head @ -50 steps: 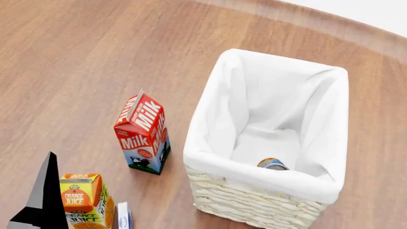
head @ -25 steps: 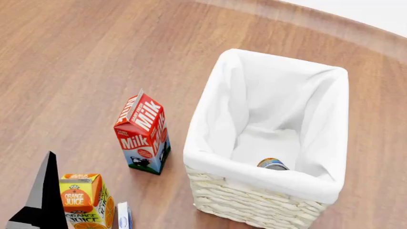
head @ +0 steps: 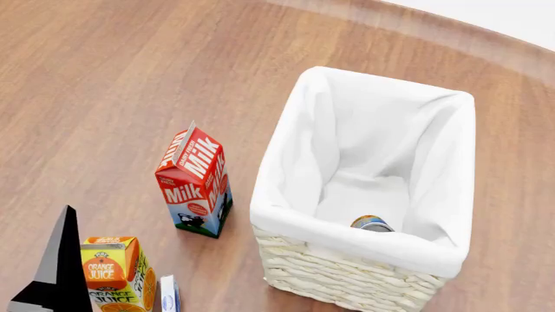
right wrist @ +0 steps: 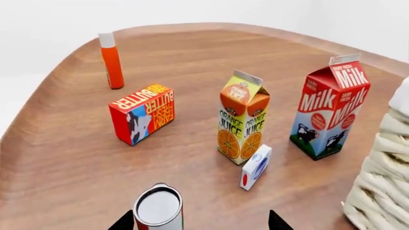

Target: Pick up the alphabet soup and the tomato sauce, and put them in the basket.

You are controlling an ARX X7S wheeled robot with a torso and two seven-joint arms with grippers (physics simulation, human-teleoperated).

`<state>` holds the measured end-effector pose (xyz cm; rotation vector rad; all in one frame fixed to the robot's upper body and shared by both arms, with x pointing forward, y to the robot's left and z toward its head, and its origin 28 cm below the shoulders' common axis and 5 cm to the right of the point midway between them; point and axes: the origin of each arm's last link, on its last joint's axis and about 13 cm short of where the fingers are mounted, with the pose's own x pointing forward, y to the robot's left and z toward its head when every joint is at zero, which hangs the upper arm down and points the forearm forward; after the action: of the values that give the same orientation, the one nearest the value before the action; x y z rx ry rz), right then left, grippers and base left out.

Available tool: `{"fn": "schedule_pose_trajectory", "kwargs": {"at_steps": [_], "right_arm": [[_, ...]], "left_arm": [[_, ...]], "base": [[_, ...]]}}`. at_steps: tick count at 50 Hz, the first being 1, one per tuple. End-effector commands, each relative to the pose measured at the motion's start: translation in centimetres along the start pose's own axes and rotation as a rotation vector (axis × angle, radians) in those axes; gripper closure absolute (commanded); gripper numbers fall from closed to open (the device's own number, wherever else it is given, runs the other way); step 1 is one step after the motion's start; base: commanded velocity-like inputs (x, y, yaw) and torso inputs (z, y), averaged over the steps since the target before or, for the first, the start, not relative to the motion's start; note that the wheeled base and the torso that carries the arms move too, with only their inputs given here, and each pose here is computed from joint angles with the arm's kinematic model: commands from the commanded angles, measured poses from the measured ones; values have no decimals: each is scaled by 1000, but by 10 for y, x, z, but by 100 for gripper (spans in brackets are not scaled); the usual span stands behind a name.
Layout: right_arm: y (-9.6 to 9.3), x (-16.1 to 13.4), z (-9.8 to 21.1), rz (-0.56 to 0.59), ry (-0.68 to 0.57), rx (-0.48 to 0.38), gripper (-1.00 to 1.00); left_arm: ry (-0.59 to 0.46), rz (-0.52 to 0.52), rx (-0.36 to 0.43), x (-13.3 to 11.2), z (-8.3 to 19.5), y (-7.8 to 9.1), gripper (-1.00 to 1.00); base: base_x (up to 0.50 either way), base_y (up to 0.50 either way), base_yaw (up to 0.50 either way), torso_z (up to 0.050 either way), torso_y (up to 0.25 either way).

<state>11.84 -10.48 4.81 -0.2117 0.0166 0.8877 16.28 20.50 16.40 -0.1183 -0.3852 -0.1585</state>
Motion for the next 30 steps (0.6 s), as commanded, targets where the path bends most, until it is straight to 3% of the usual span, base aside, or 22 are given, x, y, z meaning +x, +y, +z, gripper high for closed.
{"fn": "schedule_pose_trajectory", "kwargs": {"at_steps": [1, 16, 30], "right_arm": [[8, 5, 9, 3, 11, -13, -100], [19, 10, 14, 67, 8, -18, -100], [20, 19, 0, 29, 120, -36, -100]], "left_arm": [[-2, -1, -1, 0, 1, 0, -100], [-4, -1, -3, 0, 1, 0, -100], [-8, -3, -7, 0, 1, 0, -100]], "base": [[0, 0, 0, 0, 0], [0, 0, 0, 0, 0], [0, 0, 0, 0, 0]]}}
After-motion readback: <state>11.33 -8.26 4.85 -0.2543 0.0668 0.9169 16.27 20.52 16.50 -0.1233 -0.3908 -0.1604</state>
